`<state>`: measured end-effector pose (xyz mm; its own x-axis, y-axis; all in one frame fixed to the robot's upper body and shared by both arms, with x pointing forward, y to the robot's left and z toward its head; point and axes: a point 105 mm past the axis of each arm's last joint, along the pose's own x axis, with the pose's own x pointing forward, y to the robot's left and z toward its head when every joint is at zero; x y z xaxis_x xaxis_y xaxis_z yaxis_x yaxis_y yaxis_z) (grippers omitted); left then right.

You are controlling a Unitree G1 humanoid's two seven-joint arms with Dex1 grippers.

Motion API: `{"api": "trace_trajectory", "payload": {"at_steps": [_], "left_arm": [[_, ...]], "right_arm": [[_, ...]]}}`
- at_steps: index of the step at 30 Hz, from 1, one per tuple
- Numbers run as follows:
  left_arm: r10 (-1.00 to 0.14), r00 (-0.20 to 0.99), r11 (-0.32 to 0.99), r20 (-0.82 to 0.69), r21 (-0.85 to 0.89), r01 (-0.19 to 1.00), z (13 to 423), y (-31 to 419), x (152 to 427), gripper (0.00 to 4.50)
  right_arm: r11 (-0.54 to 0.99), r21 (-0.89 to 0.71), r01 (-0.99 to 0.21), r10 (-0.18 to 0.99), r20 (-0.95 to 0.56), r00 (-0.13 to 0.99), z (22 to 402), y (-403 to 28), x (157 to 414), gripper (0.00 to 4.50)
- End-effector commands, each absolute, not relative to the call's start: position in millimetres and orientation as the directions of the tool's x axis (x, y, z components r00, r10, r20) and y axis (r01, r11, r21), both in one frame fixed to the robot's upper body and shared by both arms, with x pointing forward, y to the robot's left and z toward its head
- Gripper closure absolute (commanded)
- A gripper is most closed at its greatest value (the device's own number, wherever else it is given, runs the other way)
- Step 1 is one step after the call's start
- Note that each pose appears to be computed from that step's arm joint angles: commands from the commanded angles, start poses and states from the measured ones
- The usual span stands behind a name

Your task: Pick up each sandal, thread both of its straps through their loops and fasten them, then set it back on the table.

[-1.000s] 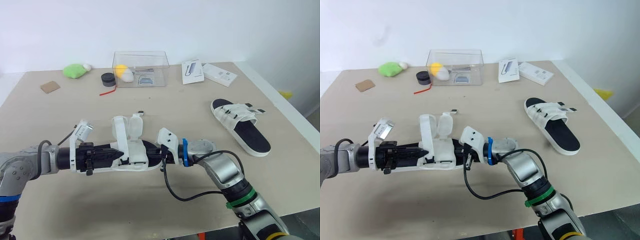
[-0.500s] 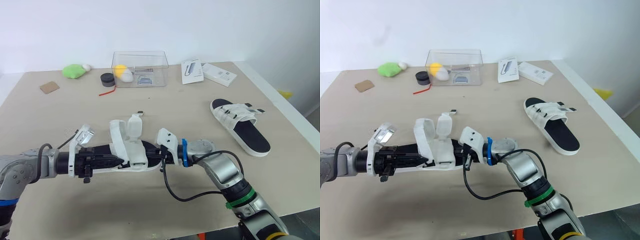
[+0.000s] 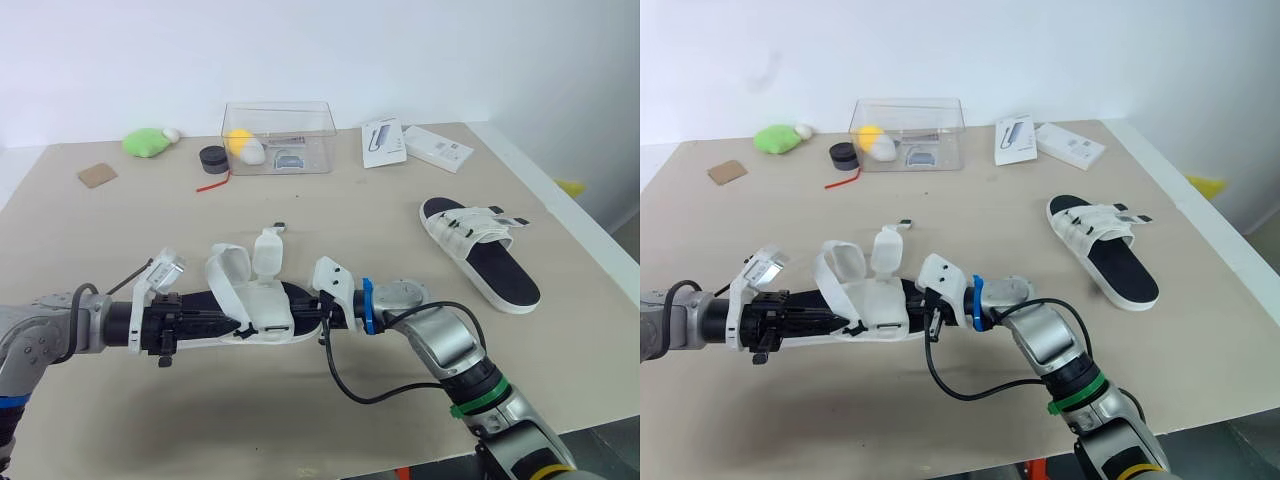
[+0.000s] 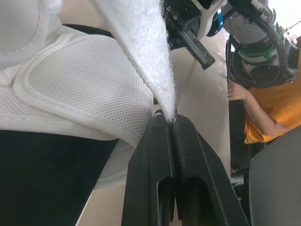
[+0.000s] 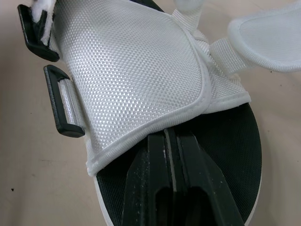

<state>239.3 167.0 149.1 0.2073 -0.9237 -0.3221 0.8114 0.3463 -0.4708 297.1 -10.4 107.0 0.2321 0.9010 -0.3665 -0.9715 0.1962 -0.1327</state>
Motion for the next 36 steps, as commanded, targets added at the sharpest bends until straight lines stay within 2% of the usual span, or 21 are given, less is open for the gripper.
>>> {"api": "trace_trajectory", "payload": {"at_steps": [1,8,22,26,36], "left_arm": [[-0.920,0.203,0.344,-0.337,-0.438,0.831,153,169,241,4.40],[-0.912,0.181,0.333,-0.369,-0.404,0.852,156,176,249,4.40],[-0.896,0.023,0.206,-0.443,-0.369,0.906,154,171,253,4.40],[-0.860,-0.016,0.188,-0.511,-0.345,0.919,141,175,249,4.40],[-0.856,-0.031,0.149,-0.517,-0.303,0.941,139,171,256,4.40]], "right_arm": [[0.202,-0.112,-0.973,0.885,-0.405,0.231,97,-11,296,4.50],[0.197,-0.112,-0.974,0.885,-0.407,0.226,96,-9,294,4.50],[0.200,-0.114,-0.973,0.888,-0.399,0.229,96,-5,293,4.50],[0.201,-0.113,-0.973,0.888,-0.399,0.230,96,-5,292,4.50],[0.199,-0.119,-0.973,0.889,-0.396,0.231,97,-3,293,4.50]]}}
